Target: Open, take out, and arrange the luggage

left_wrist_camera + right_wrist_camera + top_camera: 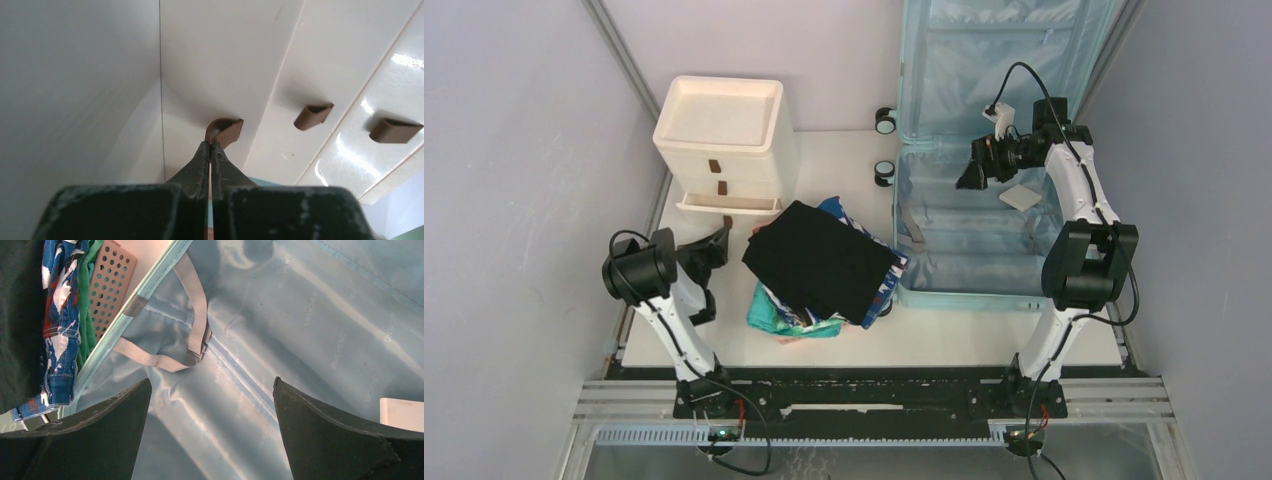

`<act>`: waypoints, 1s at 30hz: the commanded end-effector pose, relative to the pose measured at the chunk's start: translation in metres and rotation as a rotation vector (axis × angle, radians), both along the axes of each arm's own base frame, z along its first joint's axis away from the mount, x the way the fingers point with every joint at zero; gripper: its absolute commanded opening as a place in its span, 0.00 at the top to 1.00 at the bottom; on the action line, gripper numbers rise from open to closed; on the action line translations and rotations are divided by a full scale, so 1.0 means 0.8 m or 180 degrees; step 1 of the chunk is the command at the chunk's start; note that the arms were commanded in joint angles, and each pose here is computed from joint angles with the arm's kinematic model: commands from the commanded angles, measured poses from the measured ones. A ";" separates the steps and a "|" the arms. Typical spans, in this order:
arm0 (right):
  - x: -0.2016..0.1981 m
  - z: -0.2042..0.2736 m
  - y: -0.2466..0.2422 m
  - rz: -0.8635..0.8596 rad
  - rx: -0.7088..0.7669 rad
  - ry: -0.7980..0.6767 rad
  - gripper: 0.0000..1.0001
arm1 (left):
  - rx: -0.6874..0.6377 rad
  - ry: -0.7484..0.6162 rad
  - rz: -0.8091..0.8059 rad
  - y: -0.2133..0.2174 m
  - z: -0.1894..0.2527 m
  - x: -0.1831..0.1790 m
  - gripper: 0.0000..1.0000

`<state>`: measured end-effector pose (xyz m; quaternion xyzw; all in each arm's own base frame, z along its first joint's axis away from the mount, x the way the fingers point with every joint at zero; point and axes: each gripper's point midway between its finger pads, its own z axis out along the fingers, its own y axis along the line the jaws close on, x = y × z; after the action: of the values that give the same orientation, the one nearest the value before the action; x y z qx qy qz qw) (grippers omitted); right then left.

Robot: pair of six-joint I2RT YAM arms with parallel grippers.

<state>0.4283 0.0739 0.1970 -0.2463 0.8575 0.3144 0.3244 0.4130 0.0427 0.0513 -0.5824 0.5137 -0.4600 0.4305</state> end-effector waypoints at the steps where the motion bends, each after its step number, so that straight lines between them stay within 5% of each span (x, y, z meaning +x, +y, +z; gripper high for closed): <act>1: 0.003 0.010 0.000 0.0046 -0.0024 -0.0138 0.00 | 0.0162 -0.0050 0.0084 0.003 0.015 -0.025 1.00; 10: 0.018 -0.005 -0.017 -0.0149 -0.0241 -0.0108 0.00 | 0.0158 0.0171 0.0333 0.012 0.002 -0.076 1.00; 19: 0.047 -0.053 -0.105 -0.0960 -0.0937 0.0021 0.00 | 0.0231 -0.0112 0.0299 0.011 0.049 -0.072 0.38; 25: 0.049 -0.093 -0.157 -0.0923 -0.1915 -0.0149 0.00 | 0.0583 0.0071 0.0091 0.004 0.063 -0.074 0.33; 30: 0.066 -0.117 -0.174 -0.0699 -0.2531 -0.0228 0.00 | 0.1598 0.0681 -0.0283 0.010 0.073 -0.080 0.30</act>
<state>0.4567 -0.0469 0.1049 -0.2157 0.9396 0.0103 0.2657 0.3532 0.0460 0.1114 -0.5439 0.5626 -0.3823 0.4915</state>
